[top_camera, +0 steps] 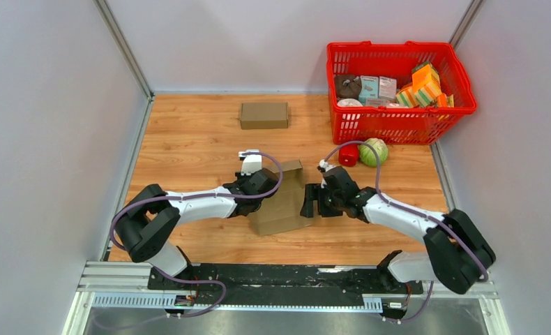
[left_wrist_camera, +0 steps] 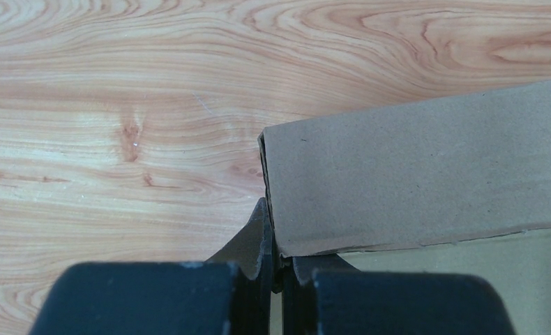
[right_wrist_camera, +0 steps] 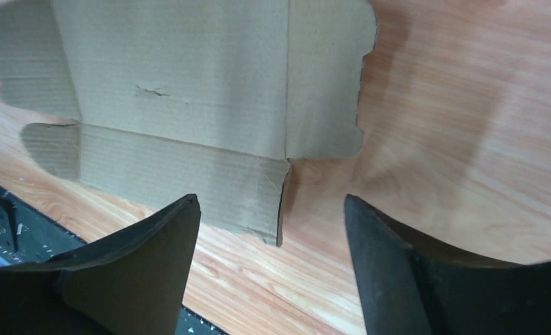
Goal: Fold the paper box
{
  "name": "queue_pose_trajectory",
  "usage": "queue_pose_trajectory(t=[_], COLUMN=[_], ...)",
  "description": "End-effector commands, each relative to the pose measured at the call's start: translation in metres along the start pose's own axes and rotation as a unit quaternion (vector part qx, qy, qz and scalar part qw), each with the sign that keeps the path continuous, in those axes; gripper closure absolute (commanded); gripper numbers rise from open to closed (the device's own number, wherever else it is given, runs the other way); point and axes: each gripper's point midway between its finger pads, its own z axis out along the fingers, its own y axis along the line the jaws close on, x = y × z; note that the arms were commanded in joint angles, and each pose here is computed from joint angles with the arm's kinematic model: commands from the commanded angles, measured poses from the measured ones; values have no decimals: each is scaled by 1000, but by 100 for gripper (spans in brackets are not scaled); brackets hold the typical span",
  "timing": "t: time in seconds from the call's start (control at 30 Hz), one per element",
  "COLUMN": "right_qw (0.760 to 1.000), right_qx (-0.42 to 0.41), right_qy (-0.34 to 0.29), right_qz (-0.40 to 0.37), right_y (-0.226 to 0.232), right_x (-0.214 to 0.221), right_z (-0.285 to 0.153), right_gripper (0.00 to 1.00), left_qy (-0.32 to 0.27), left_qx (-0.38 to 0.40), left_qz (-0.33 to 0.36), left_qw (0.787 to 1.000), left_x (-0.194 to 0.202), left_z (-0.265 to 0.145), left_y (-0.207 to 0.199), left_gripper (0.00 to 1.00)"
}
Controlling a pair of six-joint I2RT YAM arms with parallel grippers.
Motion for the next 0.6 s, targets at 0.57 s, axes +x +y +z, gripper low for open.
queue_pose_trajectory(t=[0.57], right_qw=[988], right_qx=[-102], right_qy=[-110], right_qz=[28], right_y=[33], right_x=[-190], right_z=[-13], right_gripper=[47], left_qy=[49], left_qx=[6], left_qz=[50], left_qw=[998], left_x=[28], left_z=[3], left_y=[0], left_gripper=[100])
